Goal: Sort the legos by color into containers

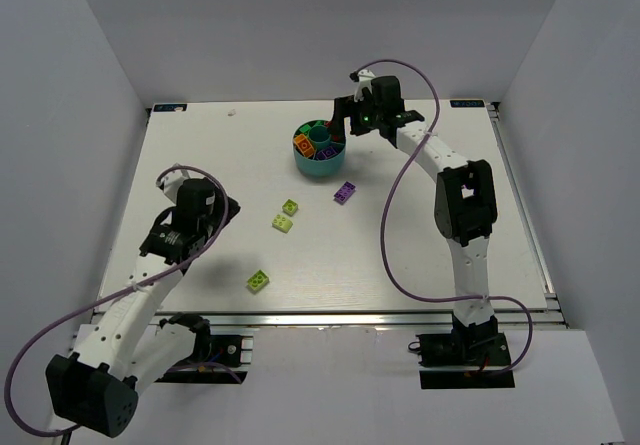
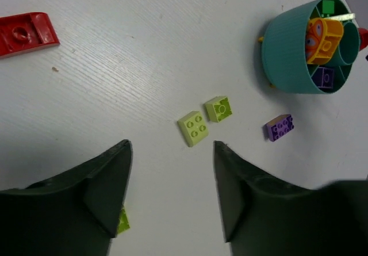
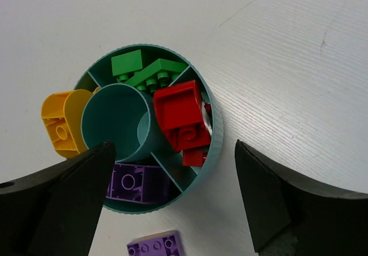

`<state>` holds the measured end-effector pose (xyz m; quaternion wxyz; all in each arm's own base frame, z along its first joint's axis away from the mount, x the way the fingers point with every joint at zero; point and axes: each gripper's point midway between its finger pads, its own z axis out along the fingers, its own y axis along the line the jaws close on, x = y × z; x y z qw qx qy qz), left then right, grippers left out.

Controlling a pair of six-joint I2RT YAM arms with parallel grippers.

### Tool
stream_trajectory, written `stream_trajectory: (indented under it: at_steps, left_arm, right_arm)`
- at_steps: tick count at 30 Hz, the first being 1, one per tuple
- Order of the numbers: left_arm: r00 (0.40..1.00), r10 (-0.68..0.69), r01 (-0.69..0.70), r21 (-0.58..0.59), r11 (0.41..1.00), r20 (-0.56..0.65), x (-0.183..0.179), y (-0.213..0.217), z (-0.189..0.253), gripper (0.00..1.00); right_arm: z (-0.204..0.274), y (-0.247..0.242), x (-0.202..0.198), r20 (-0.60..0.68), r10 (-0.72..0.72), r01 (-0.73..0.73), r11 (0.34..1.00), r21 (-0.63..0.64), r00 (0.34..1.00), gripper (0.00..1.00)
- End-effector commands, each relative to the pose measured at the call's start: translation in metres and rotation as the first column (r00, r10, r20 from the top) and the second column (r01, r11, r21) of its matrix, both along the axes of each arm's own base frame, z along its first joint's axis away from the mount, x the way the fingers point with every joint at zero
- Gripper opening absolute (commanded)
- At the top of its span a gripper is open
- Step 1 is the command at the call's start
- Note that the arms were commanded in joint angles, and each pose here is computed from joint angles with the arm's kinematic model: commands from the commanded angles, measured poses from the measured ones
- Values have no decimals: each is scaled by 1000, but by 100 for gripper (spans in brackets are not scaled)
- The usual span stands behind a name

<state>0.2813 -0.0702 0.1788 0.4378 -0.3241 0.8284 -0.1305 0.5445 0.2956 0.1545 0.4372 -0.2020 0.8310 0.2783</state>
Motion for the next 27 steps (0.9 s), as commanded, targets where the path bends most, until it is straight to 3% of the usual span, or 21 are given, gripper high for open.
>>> stream_trajectory:
  at_steps: [1, 2, 3, 5, 7, 8, 9, 10, 11, 12, 14, 16, 18, 22, 27]
  left_arm:
    - [998, 68, -69, -98, 993, -13, 1, 7, 8, 63]
    - [996, 86, -87, -114, 990, -16, 1, 10, 8, 55]
    - [994, 106, -107, -132, 985, -19, 1, 15, 8, 39]
    - [990, 138, -143, -166, 976, -40, 0, 19, 3, 31]
    - [984, 166, -176, -205, 963, -61, 0, 23, -2, 30]
    - [981, 179, -192, -216, 957, -79, -2, 25, -7, 32]
    - [975, 203, -219, -224, 950, -95, -2, 30, -11, 36]
    - [969, 217, -239, -238, 942, -116, -5, 30, -14, 51]
    - [966, 224, -250, -240, 938, -131, -7, 32, -18, 58]
    - [961, 239, -267, -241, 933, -139, -8, 35, -19, 64]
    - [955, 255, -285, -228, 931, -153, -10, 40, -21, 80]
    - [954, 252, -281, -185, 942, -164, -12, 45, -23, 82]
    - [952, 254, -276, -120, 953, -174, -11, 54, -21, 85]
    - [929, 195, -189, 52, 981, -315, -14, 65, -49, 89]
    - [881, 223, -144, 212, 967, -418, -8, 86, -67, 93]
  right_arm:
    - [59, -2, 5, 163, 44, -45, 999, 6, 986, 89]
    - [66, -6, 7, 209, 64, -60, 998, -25, 976, 89]
    - [84, -11, 5, 270, 87, -78, 996, -46, 959, 90]
    - [82, -16, -8, 324, 180, -159, 983, -90, 929, 89]
    - [114, -22, -26, 428, 277, -274, 959, -70, 860, 89]
    - [107, -25, -34, 430, 312, -310, 948, -77, 847, 86]
    - [117, -34, -38, 444, 321, -326, 943, -67, 836, 75]
    - [119, -32, -48, 439, 365, -383, 922, -52, 821, 65]
    - [121, -35, -53, 443, 387, -402, 914, -64, 809, 51]
    - [114, -35, -63, 409, 415, -429, 901, -61, 813, 29]
    - [111, -34, -88, 396, 470, -492, 869, -52, 789, 15]
    - [108, -34, -104, 410, 503, -531, 846, -52, 761, 24]
    - [101, -35, -121, 401, 514, -543, 839, -50, 758, 46]
    - [89, -39, -136, 371, 519, -547, 836, -36, 770, 54]
    - [79, -39, -144, 331, 514, -543, 840, -7, 791, 56]
